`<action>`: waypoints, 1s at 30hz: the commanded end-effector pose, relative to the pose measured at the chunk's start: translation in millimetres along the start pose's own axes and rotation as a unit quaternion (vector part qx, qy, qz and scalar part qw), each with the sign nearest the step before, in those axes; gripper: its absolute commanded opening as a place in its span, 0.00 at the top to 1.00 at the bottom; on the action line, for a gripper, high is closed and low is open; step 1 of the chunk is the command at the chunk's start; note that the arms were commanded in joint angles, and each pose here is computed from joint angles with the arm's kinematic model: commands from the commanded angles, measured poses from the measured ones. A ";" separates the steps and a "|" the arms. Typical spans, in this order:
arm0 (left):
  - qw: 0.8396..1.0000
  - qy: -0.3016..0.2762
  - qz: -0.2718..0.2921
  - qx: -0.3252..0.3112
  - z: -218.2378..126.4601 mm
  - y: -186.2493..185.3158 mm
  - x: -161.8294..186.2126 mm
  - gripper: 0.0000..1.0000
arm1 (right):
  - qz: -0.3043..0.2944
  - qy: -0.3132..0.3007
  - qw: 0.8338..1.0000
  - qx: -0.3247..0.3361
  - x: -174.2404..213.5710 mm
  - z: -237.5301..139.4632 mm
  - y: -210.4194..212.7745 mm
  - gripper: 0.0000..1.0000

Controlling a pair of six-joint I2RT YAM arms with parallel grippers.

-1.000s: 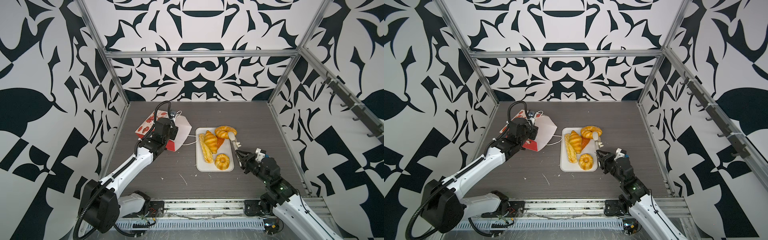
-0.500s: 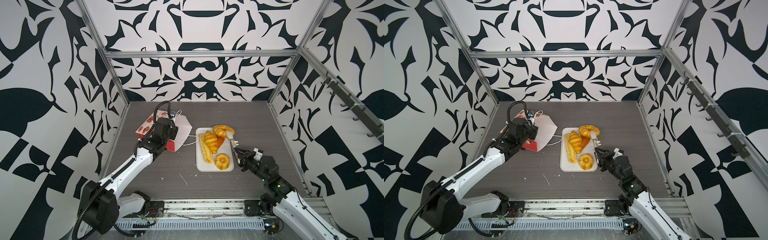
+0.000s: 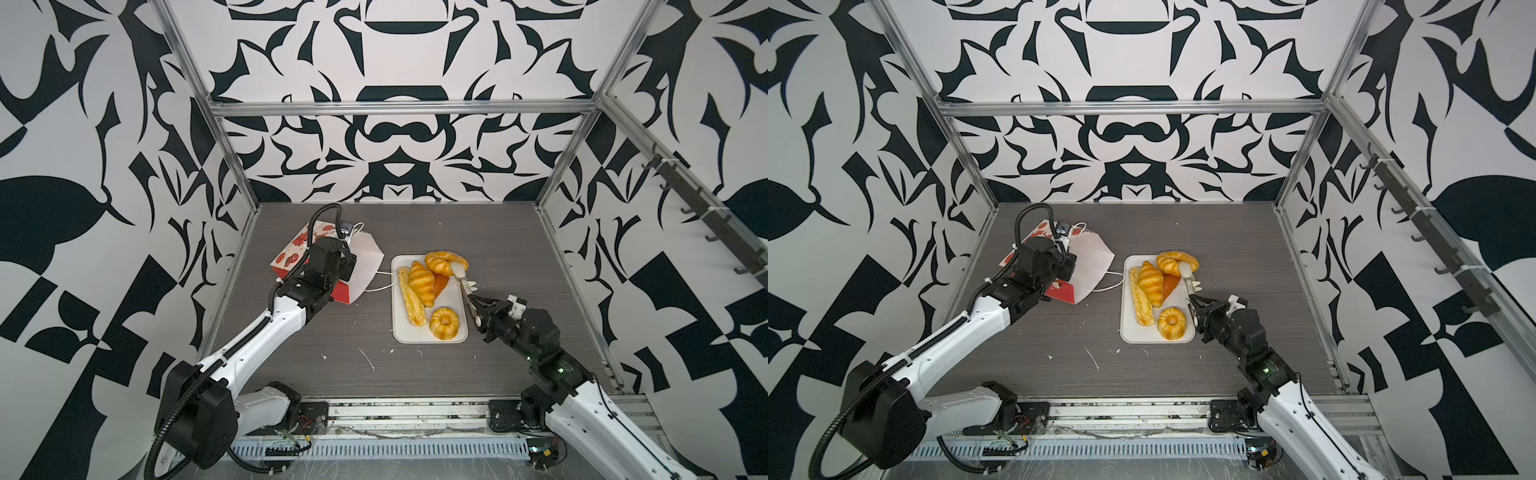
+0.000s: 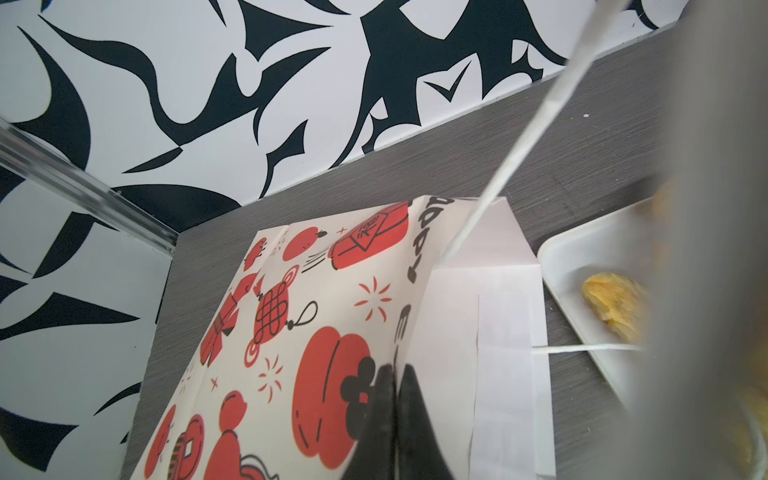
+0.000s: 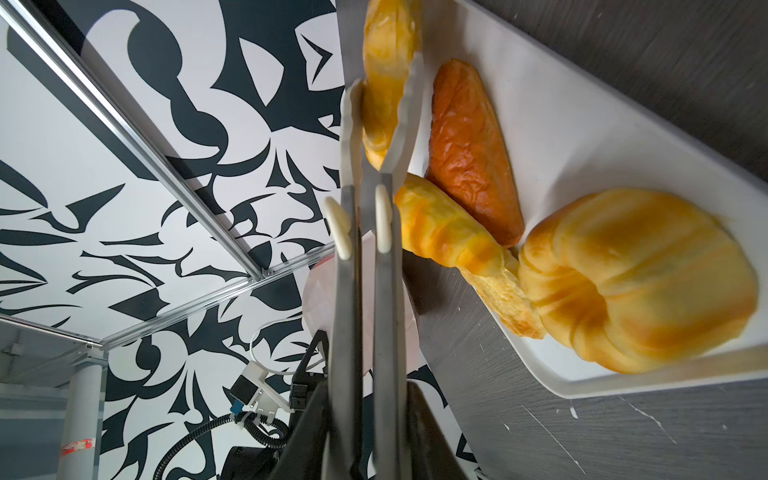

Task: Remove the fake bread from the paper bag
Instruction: 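Lower the pastry onto the tray and open the tongs, right gripper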

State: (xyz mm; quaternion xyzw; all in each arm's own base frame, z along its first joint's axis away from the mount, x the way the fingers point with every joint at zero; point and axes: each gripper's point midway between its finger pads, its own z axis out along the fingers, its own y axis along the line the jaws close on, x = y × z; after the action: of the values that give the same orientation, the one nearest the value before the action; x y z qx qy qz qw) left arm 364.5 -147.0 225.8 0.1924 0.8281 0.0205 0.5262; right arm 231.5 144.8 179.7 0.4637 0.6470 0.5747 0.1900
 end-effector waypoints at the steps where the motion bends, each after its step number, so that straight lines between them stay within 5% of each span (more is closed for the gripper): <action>1: 1.000 -0.019 -0.014 -0.002 -5.0 1.1 -6.8 1.00 | -0.028 0.018 0.997 -0.070 15.2 -12.8 49.3 1.00; 18: 1.000 -0.026 -0.012 -0.001 -9.7 -0.2 -9.7 1.00 | -0.008 0.046 0.998 -0.037 21.5 -9.7 29.4 1.00; 30: 1.000 -0.024 -0.010 -0.003 -9.0 0.1 -9.5 1.00 | -0.004 0.061 0.998 -0.027 25.0 -10.3 20.3 0.83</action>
State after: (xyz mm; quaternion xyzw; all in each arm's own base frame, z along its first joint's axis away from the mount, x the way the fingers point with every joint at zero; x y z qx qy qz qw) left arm 361.1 -150.2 233.2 0.1938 0.8214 0.0152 0.5361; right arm 220.9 151.1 178.1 0.4568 0.6595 0.5757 0.1578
